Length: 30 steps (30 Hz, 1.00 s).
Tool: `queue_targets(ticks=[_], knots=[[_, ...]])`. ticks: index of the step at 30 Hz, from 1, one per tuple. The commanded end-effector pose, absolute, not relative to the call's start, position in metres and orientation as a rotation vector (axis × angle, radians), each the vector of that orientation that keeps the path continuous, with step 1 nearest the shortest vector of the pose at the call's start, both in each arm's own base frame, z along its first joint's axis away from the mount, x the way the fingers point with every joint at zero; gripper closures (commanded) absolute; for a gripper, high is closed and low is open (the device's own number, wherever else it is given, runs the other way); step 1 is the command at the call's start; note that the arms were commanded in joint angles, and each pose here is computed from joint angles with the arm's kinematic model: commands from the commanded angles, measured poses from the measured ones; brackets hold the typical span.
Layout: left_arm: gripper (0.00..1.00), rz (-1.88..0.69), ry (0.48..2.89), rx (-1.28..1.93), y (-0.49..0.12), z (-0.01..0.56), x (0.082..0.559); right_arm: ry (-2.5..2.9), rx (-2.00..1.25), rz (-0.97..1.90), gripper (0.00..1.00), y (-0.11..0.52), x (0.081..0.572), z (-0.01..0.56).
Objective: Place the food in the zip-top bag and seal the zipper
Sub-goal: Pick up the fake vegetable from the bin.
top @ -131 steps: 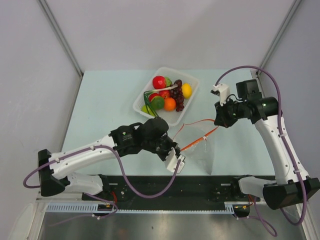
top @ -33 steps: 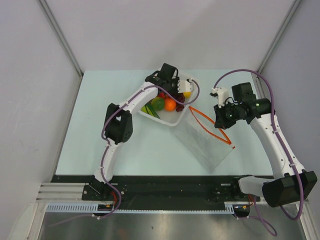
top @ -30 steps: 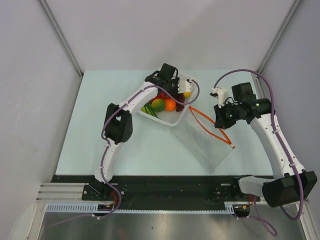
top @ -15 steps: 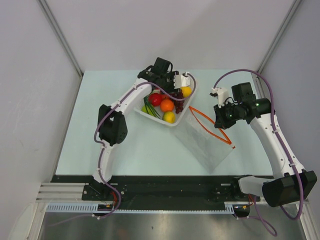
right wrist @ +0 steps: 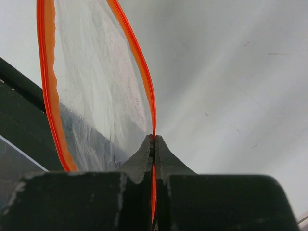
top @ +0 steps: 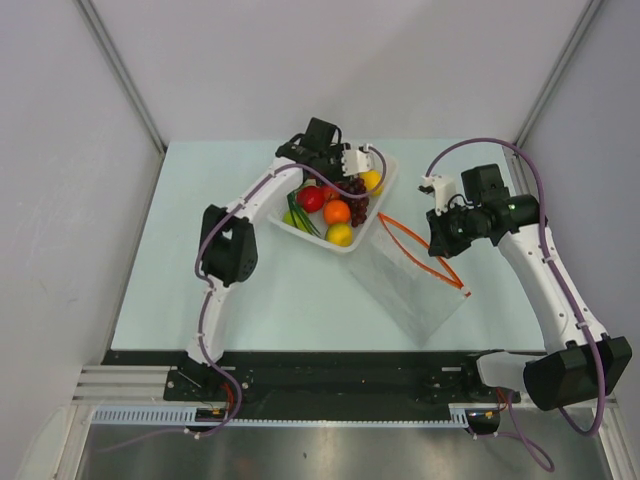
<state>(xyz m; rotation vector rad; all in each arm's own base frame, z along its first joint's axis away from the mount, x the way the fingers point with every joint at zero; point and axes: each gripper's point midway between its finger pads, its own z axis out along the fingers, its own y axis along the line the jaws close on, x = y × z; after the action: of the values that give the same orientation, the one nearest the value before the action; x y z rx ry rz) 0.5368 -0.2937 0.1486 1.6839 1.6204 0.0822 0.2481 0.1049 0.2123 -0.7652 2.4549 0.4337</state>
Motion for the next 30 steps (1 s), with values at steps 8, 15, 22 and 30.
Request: queue_targets(ticks=[8, 15, 22, 30], knots=[[0.45, 0.163, 1.571, 1.680, -0.305, 0.134, 0.559, 2.411, -0.760, 0.424, 1.00, 0.106, 0.258, 0.224], [0.57, 0.192, 1.564, 1.675, -0.304, 0.132, 0.565, 2.411, -0.760, 0.415, 1.00, 0.104, 0.257, 0.224], [0.84, 0.141, 1.570, 1.636, -0.297, 0.184, 0.540, 2.387, -0.770, 0.423, 1.00, 0.107, 0.258, 0.230], [1.00, 0.064, 1.548, 1.479, -0.278, 0.283, 0.491, 2.305, -0.832, 0.605, 1.00, 0.139, 0.248, 0.250]])
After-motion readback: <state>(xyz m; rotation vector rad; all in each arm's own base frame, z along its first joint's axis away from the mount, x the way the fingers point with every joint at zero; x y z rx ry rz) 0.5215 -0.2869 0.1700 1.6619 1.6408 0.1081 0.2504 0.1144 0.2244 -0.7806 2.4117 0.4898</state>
